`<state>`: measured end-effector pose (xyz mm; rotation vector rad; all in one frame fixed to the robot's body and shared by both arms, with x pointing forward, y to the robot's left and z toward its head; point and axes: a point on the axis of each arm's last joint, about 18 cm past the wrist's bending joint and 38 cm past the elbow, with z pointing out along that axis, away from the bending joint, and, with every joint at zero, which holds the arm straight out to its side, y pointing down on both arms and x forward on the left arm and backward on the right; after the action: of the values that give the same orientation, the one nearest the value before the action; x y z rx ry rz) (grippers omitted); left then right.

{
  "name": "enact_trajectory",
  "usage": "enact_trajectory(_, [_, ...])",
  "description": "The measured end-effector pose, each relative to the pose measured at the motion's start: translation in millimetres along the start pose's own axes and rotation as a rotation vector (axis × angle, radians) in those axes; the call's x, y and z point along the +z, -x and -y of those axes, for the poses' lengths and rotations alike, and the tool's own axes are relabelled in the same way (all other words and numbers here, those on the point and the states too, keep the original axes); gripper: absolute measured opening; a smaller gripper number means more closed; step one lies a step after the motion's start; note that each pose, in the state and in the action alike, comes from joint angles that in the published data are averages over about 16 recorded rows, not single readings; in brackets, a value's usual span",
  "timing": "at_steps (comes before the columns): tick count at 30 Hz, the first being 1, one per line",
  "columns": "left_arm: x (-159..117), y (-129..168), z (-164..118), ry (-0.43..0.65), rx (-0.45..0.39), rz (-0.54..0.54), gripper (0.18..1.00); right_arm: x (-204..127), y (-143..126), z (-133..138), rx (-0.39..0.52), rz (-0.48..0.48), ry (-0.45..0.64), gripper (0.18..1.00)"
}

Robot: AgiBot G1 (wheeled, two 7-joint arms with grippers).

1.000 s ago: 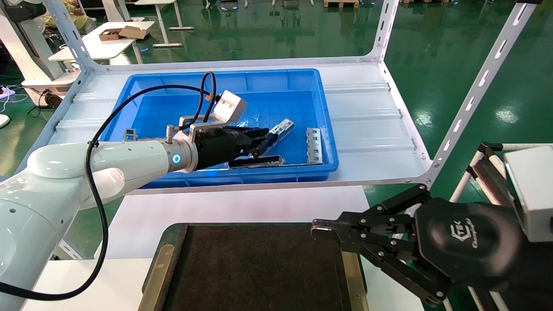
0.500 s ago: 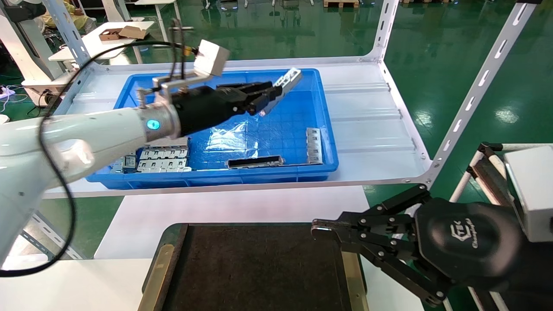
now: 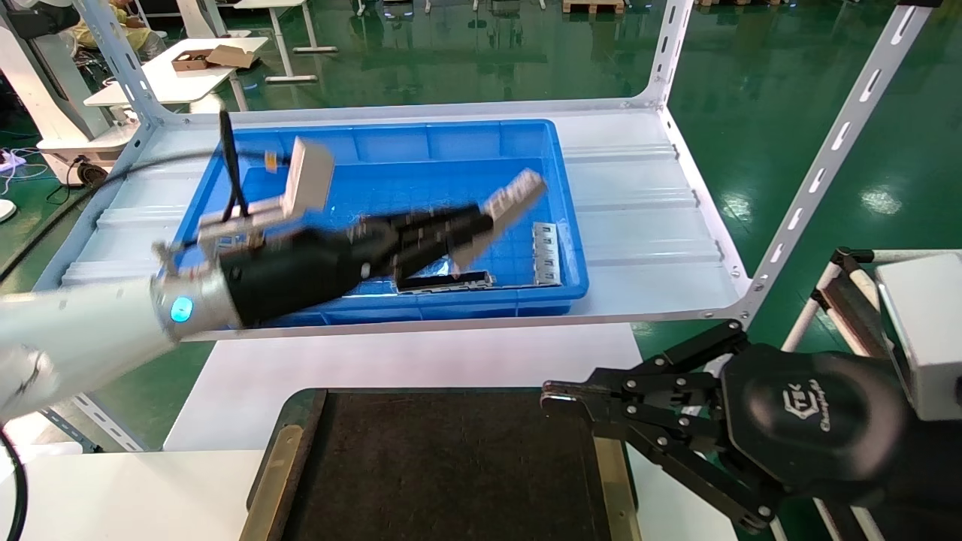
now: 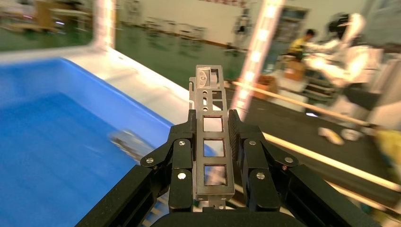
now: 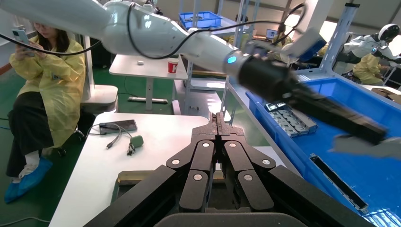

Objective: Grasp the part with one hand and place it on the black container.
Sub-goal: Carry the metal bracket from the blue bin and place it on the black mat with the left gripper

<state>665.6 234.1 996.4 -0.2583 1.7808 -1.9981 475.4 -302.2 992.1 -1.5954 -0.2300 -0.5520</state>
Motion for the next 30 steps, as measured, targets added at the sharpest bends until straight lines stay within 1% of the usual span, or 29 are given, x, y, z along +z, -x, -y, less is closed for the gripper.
enact_trajectory(4, [-19,-23,-21,0.006,-0.032,-0.083,0.319,0,0,0,0.0,0.0,0.0,0.191])
enact_trajectory(8, [-38,-47,-43,0.023,-0.075,-0.142,0.319,0,0,0,0.0,0.0,0.0,0.191])
enact_trajectory(11, [-52,-63,-61,0.044,-0.114,-0.161,0.319,0,0,0,0.0,0.0,0.0,0.191])
enact_trajectory(14, [-65,-75,-81,0.069,-0.161,-0.148,0.319,0,0,0,0.0,0.0,0.0,0.191])
enact_trajectory(18, [-80,-90,-111,0.109,-0.231,-0.097,0.319,0,0,0,0.0,0.0,0.0,0.191])
enact_trajectory(22, [-91,-102,-142,0.145,-0.3,-0.015,0.319,0,0,0,0.0,0.0,0.0,0.191])
enact_trajectory(30, [-98,-113,-200,0.174,-0.411,0.225,0.319,0,0,0,0.0,0.0,0.0,0.191])
